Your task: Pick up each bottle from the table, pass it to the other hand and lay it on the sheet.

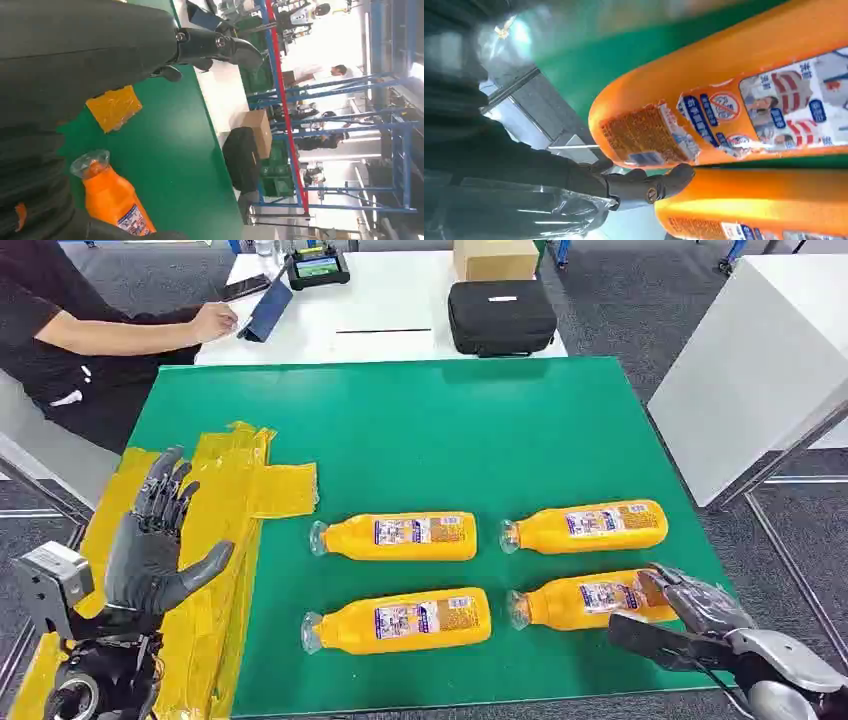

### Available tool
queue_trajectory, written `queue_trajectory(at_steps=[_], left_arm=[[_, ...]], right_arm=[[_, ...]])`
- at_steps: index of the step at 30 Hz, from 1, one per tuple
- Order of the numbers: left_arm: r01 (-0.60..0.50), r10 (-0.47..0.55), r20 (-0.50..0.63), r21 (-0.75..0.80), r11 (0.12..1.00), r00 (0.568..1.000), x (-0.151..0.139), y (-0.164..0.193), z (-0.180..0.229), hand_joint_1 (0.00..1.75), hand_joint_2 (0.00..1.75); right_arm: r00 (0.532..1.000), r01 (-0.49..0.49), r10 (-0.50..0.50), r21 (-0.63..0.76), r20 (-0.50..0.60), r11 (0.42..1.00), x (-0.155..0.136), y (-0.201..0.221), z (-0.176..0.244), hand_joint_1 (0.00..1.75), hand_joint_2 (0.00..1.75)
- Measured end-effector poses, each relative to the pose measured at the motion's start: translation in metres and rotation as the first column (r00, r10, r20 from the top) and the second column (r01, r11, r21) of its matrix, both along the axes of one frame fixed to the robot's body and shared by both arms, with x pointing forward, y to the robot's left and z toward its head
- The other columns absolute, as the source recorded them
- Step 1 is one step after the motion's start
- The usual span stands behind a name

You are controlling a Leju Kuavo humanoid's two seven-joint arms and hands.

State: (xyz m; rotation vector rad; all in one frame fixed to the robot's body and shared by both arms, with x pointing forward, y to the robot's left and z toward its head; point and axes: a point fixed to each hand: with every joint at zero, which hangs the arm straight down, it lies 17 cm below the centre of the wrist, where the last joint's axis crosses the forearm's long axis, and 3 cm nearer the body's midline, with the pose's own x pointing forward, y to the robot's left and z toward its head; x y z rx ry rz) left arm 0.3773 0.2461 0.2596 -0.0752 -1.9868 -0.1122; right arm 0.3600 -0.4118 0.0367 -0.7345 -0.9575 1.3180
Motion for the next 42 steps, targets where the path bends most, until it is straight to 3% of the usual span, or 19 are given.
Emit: queue_trajectory(at_steps=[19,35,36,38,39,40,42], left_arm=[[0.01,-0.01,-0.009,-0.006,1.0,1.0,0.002,-0.006,-0.002,0.0,1.75],[0.037,-0.037,-0.001,-0.004,0.999,0.999,0.015,-0.017,0.002,0.0,1.75],[0.039,-0.039,-0.004,-0.005,0.999,0.999,0.017,-0.019,0.001,0.0,1.75],[0.046,-0.046,-0.006,-0.006,0.999,0.999,0.018,-0.022,0.001,0.0,1.75],[0.05,-0.05,-0.007,-0.006,0.999,0.999,0.019,-0.024,0.0,0.0,1.75],[0.052,-0.052,-0.01,-0.005,0.999,0.999,0.02,-0.024,-0.001,0.0,1.75],[0.055,-0.055,-0.011,-0.005,0.998,0.998,0.021,-0.026,-0.001,0.0,1.75]], right_arm=[[1.0,-0.004,0.003,-0.036,-0.015,0.999,0.009,0.005,-0.017,0.0,1.75],[0.992,-0.076,0.054,-0.198,-0.112,0.977,0.016,0.002,-0.057,0.02,1.75],[0.991,-0.079,0.055,-0.209,-0.122,0.975,0.016,0.001,-0.062,0.19,1.75],[0.99,-0.085,0.055,-0.229,-0.131,0.97,0.017,0.0,-0.066,0.19,1.75],[0.989,-0.088,0.056,-0.237,-0.138,0.967,0.017,-0.001,-0.068,0.31,1.75],[0.988,-0.09,0.056,-0.244,-0.145,0.965,0.017,-0.001,-0.071,1.75,1.75],[0.987,-0.091,0.054,-0.25,-0.149,0.964,0.018,-0.002,-0.073,1.75,1.75]])
